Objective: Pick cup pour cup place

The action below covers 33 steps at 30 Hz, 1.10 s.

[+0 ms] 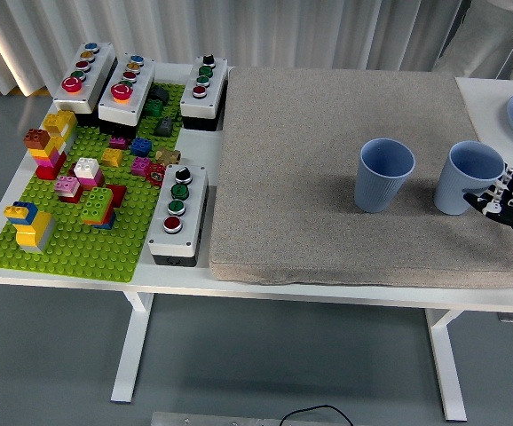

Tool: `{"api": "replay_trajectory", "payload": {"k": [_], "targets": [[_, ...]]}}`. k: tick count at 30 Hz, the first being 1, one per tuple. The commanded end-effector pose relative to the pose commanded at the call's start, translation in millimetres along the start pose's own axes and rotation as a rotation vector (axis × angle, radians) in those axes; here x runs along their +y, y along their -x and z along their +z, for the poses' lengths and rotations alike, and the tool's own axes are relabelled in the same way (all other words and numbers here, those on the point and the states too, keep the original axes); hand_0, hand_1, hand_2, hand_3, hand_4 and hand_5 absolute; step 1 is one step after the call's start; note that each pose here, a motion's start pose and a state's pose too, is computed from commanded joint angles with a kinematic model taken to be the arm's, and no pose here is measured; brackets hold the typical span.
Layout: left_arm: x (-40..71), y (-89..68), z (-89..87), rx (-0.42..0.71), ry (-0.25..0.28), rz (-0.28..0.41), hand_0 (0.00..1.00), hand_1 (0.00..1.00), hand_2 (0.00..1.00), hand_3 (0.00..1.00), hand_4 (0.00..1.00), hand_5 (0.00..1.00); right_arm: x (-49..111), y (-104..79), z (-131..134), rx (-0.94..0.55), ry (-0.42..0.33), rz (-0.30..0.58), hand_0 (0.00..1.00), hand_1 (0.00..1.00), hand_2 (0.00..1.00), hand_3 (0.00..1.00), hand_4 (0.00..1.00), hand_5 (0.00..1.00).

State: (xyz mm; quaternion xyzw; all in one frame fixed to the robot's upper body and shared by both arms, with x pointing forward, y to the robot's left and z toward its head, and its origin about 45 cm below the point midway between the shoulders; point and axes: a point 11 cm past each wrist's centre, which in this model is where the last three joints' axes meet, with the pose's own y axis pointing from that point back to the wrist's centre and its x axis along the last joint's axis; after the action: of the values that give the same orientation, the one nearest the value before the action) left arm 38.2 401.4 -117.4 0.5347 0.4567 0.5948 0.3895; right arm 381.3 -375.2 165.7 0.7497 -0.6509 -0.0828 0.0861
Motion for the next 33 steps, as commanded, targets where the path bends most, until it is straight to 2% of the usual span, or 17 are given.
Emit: {"api": "replay_trajectory", "payload": {"k": [33], "targets": [[0.3,0.9,2.9,-0.002,0.010,-0.003,0.731,0.781,0.824,0.677,0.504,0.950,-10.1,8.5,-4.2,-0.001,-0.001,-0.025,0.934,0.889,0.959,0.950,0.852,0.325]]}}
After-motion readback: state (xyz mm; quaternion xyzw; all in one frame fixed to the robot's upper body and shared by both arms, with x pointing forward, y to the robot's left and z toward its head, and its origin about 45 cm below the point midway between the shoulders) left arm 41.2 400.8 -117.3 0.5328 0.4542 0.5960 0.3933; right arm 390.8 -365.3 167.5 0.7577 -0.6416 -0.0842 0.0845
